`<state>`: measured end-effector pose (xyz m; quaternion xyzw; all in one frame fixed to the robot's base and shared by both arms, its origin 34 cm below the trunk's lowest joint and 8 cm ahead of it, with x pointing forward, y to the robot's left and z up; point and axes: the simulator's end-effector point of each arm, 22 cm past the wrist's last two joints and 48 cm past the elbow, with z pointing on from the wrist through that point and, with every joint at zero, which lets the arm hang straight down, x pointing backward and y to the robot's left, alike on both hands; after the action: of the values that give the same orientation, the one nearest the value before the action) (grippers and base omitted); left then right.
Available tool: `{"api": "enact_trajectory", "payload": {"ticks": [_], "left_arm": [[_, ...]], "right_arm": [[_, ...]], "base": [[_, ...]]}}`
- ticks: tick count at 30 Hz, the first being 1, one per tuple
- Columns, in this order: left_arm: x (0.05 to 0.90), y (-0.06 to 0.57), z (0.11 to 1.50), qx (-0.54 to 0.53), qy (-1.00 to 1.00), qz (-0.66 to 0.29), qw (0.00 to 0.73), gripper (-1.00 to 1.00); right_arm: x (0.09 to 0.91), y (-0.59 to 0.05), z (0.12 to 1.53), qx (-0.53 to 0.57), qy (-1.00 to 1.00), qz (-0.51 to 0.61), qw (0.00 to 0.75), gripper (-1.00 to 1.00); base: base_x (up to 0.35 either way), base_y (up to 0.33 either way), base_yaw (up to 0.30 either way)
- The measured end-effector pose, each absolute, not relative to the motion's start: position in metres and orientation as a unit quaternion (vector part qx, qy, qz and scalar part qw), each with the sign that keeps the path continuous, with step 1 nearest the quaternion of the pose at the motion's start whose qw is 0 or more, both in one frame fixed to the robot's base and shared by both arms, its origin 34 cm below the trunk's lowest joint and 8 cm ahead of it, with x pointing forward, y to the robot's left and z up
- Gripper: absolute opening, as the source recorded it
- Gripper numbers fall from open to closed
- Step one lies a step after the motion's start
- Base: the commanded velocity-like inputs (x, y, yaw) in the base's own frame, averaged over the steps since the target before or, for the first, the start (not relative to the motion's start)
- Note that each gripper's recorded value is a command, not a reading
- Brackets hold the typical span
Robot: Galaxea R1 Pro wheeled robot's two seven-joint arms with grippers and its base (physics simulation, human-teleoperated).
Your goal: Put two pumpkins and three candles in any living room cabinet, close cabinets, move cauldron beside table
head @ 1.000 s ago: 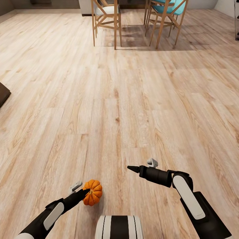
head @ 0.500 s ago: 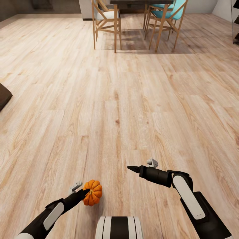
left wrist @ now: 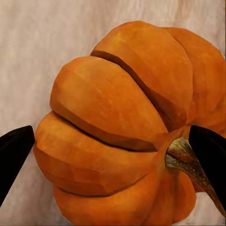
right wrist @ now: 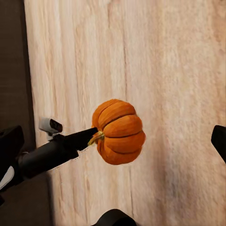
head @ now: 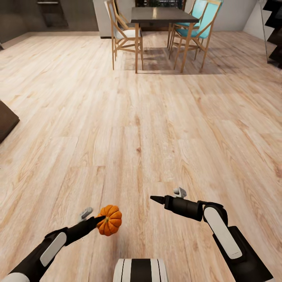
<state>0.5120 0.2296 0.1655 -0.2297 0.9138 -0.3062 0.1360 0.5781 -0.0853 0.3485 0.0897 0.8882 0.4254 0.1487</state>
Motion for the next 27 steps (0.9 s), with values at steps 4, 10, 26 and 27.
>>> {"api": "enact_trajectory", "payload": {"ticks": [4,10,26,27], "left_arm": [[0.523,0.244,0.192,-0.225,0.896,-0.351,0.153,-1.0],[0.531,0.261,0.225,-0.249,0.87,-0.401,0.145,-1.0],[0.555,0.281,0.27,-0.268,0.846,-0.426,0.174,-1.0],[0.556,0.28,0.273,-0.269,0.845,-0.428,0.175,-1.0]], "right_arm": [[0.58,-0.085,0.357,0.087,0.887,0.426,0.155,1.0],[0.583,-0.086,0.368,0.083,0.885,0.427,0.165,1.0],[0.604,-0.104,0.409,0.1,0.871,0.435,0.207,1.0],[0.604,-0.104,0.411,0.099,0.87,0.435,0.209,1.0]], "base": [[0.0,0.0,0.0],[0.0,0.0,0.0],[0.0,0.0,0.0],[0.0,0.0,0.076]]}}
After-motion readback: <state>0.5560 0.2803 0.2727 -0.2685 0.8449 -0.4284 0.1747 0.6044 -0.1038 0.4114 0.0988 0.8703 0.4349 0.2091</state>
